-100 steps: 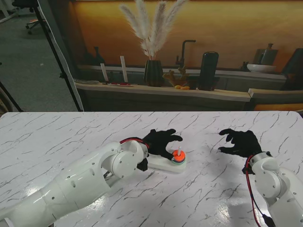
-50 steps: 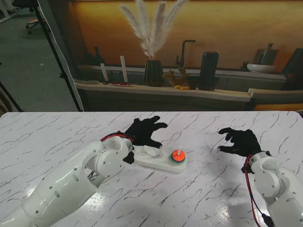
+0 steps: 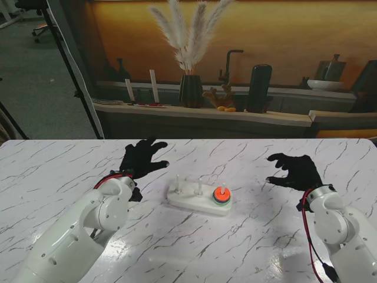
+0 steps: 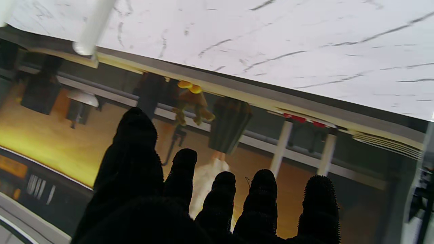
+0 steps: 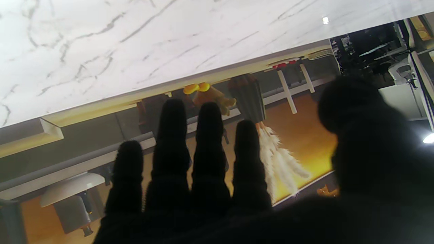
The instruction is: Move the three rings of the Hanoi Tower from the left rod to the right rod
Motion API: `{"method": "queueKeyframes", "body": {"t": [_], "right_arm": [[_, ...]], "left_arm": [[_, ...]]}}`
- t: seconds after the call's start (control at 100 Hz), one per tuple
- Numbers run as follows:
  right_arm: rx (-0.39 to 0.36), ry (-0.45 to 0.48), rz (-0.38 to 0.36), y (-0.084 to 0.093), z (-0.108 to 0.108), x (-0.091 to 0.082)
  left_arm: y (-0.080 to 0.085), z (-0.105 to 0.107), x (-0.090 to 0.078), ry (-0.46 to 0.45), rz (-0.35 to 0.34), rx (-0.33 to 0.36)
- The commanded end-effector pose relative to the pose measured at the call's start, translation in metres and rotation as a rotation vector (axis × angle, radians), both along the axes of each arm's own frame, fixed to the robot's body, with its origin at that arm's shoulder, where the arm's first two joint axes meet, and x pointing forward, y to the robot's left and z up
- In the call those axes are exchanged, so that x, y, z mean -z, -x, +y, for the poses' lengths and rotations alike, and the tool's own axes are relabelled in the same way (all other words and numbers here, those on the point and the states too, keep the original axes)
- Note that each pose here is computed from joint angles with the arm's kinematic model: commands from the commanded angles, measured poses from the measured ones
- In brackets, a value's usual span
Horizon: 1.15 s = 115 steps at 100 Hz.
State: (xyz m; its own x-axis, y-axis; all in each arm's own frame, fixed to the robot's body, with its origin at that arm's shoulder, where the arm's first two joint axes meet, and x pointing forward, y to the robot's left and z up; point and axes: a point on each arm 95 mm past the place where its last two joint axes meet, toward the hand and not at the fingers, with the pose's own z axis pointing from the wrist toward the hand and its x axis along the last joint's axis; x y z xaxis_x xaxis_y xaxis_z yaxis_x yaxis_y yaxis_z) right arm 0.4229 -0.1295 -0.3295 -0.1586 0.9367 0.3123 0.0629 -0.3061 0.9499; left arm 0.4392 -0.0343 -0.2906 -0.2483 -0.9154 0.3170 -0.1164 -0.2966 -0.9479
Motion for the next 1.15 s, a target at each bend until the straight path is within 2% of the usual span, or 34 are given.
{"method": "queueKeyframes", "body": {"t": [0.0, 0.2, 0.46, 0.8, 1.14], "right_arm": [[-0.022, -0.018, -0.010, 0.002, 0.010, -0.001], [-0.045, -0.029, -0.020, 0.002, 0.017, -0.005], [-0.052, -0.042, -0.016, 0.004, 0.024, -0.007], [-0.043, -0.047, -0.011, 0.005, 0.026, -0.006], [-0.030, -0.045, -0.005, 0.008, 0.024, -0.004]], "left_arm": [[0.005, 0.011, 0.019, -0.031, 0.029, -0.025], [0.014, 0.042, 0.030, -0.075, 0.010, -0.127], [0.023, 0.063, 0.035, -0.093, 0.023, -0.181], [0.025, 0.069, 0.041, -0.079, 0.036, -0.206], [0.023, 0.065, 0.045, -0.073, 0.047, -0.185]]}}
